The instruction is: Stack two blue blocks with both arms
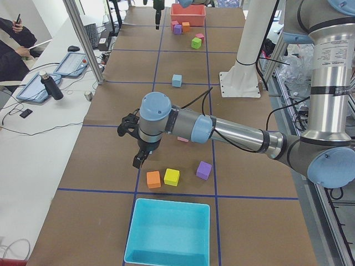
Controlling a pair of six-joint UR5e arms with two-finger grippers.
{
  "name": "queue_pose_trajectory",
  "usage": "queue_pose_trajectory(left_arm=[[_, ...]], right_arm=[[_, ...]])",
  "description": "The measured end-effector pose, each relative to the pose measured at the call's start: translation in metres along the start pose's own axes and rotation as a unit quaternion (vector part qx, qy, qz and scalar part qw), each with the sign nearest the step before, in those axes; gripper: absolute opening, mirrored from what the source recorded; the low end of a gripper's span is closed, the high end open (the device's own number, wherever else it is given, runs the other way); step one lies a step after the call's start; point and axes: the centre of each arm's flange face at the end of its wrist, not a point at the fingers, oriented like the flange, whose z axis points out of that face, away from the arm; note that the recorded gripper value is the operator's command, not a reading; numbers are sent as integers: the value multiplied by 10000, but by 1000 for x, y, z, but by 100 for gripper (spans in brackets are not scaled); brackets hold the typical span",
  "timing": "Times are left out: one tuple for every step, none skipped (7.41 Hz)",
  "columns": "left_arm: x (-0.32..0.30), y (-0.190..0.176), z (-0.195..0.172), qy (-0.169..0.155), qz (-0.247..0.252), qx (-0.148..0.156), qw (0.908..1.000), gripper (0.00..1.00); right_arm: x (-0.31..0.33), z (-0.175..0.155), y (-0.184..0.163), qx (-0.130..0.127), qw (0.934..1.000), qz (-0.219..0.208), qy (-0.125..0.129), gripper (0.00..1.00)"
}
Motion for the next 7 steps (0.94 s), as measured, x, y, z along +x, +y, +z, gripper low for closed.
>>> queue_pose_trajectory(left_arm=[[20, -23, 8, 74, -137, -13, 9999, 98], [46, -48, 22, 173, -324, -91, 9993, 98], [78, -72, 41, 287, -563, -219, 9978, 98], [109, -92, 60, 357, -787, -353, 9956, 98], [129, -100, 75, 351, -825, -439, 9950, 98], [145, -102, 90, 370, -690, -467, 9958, 98], [163, -101, 109, 421, -443, -470, 9970, 98]], right_arm=[[63, -6, 1, -39, 9998, -136, 101, 100], [134, -13, 10, -67, 9988, -394, 270, 100], [214, -19, 25, -145, 9967, -645, 480, 100], [297, -23, 50, -298, 9936, -863, 671, 100], [370, -22, 77, -507, 9897, -1076, 793, 100], [425, -15, 107, -734, 9872, -1144, 835, 100], [460, -7, 135, -916, 9864, -1074, 844, 100]])
